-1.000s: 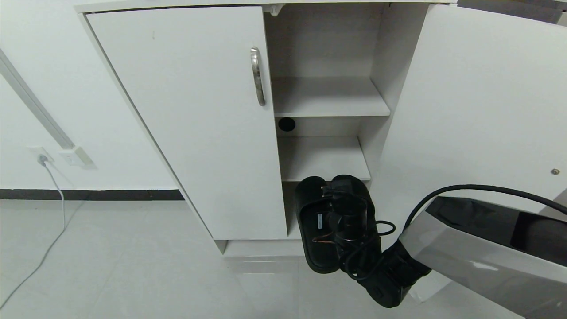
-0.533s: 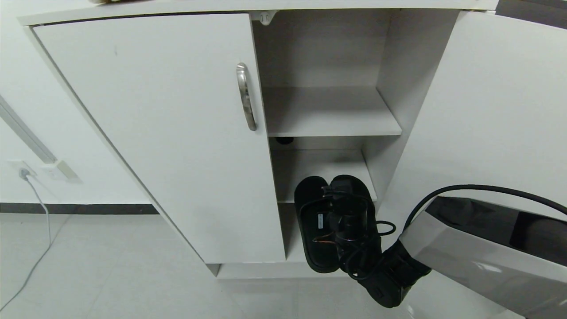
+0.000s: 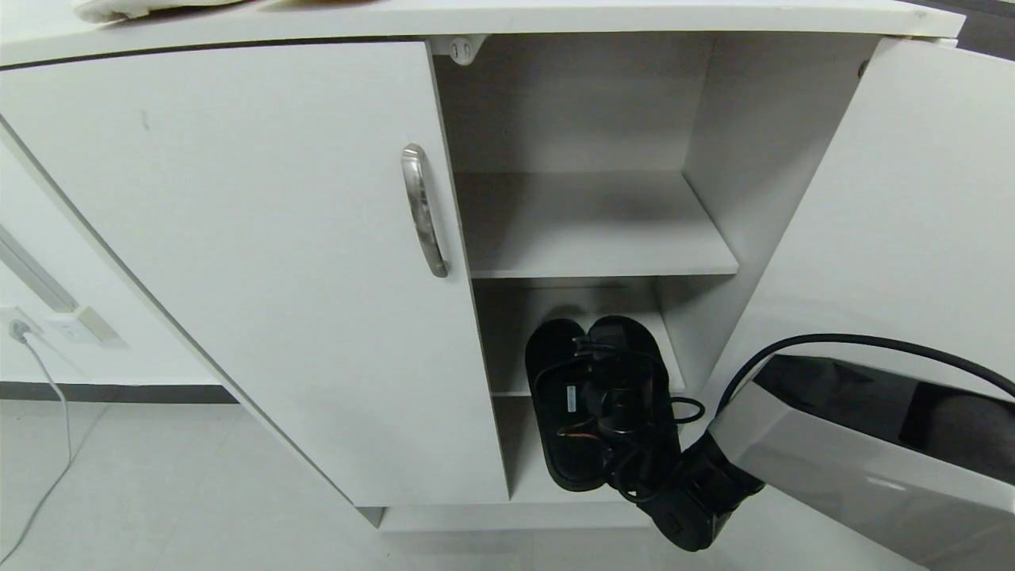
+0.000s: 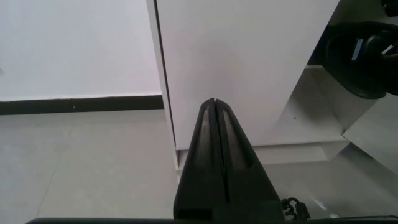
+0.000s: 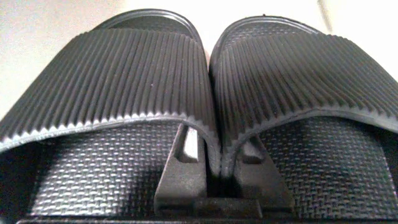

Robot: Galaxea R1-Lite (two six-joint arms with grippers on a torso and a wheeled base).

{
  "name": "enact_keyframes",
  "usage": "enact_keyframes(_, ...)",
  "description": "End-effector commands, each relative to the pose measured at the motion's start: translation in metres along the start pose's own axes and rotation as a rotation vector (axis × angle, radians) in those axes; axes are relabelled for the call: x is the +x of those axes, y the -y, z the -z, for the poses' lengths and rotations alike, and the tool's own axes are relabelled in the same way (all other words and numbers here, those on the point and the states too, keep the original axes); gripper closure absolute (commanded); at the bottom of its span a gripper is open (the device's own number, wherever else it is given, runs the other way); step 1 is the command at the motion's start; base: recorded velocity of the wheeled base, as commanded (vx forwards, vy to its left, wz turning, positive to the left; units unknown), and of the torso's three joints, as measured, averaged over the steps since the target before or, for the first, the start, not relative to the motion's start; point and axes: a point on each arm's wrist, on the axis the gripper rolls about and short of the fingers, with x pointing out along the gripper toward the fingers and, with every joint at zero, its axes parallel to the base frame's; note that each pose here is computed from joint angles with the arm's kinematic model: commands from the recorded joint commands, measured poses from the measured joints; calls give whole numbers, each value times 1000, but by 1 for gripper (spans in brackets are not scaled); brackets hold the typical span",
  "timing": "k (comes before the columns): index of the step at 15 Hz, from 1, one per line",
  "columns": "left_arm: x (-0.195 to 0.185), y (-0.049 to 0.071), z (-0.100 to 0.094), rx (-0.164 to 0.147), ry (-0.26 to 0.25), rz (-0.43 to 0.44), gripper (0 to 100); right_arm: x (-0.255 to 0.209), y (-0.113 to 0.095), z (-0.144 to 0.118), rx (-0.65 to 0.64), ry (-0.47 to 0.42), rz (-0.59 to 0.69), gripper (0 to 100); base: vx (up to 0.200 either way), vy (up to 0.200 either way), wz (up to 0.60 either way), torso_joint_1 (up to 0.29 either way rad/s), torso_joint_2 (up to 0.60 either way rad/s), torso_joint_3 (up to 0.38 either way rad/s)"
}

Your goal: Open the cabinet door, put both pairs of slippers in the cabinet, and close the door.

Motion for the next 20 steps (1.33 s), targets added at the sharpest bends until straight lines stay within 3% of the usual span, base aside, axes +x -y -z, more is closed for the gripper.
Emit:
enact_keyframes(1,0,0,0,0,-1,0,100,6,0,3,0,-2,10,100,0,0,0,0,0,0)
enact_keyframes(12,0,0,0,3,-1,0,100,60,5,-30,40,27,79,100,0,0,0,0,0,0)
enact_keyframes(20,0,0,0,6,-1,0,100,95,1,-34,44,27,110,100,0,0,0,0,0,0)
